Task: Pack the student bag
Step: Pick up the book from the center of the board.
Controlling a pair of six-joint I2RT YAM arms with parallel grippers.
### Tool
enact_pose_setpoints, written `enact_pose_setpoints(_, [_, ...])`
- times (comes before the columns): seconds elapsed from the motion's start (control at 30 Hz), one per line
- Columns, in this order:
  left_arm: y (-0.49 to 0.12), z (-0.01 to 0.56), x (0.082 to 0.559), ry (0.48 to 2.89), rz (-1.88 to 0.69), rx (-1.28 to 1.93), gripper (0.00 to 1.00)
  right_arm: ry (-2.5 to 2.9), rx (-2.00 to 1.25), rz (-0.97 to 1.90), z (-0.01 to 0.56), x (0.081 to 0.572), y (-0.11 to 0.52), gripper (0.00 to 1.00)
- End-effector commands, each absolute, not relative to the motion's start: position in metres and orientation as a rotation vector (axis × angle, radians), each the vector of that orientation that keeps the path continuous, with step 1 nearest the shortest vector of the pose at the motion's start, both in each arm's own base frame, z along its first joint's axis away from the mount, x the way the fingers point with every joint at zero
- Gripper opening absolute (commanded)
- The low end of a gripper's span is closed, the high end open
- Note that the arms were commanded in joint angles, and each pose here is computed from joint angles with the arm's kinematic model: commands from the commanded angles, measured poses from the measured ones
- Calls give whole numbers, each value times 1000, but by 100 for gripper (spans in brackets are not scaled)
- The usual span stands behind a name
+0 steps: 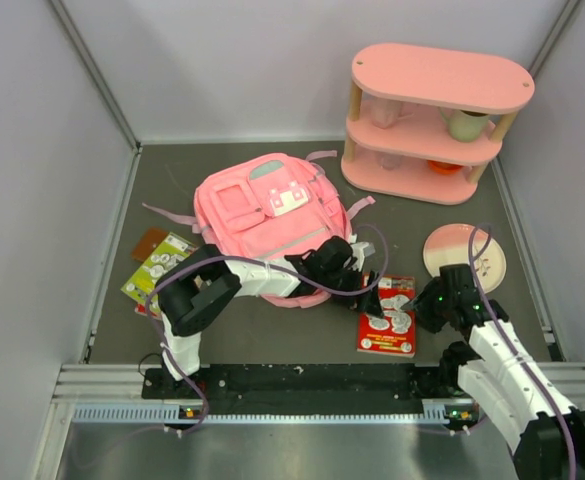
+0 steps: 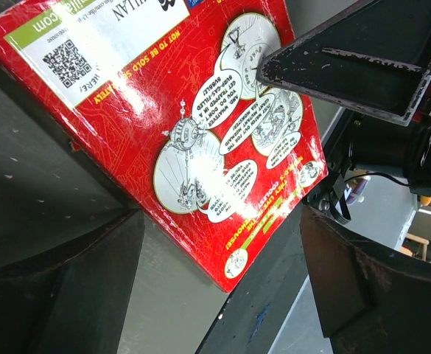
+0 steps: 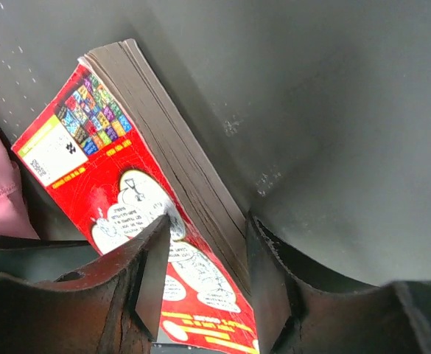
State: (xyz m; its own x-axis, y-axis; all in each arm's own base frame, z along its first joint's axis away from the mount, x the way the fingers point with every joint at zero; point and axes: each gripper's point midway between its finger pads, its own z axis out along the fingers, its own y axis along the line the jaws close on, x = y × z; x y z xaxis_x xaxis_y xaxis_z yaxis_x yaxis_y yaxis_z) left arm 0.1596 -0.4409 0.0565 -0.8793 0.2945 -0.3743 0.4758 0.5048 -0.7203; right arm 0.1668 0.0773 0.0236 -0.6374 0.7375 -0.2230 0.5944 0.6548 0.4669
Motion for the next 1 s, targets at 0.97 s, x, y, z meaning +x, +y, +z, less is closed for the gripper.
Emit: enact_pose_setpoints(0.97, [-469,103,185,2347,-1354,702,88,2405,608,880,70,186,122,33])
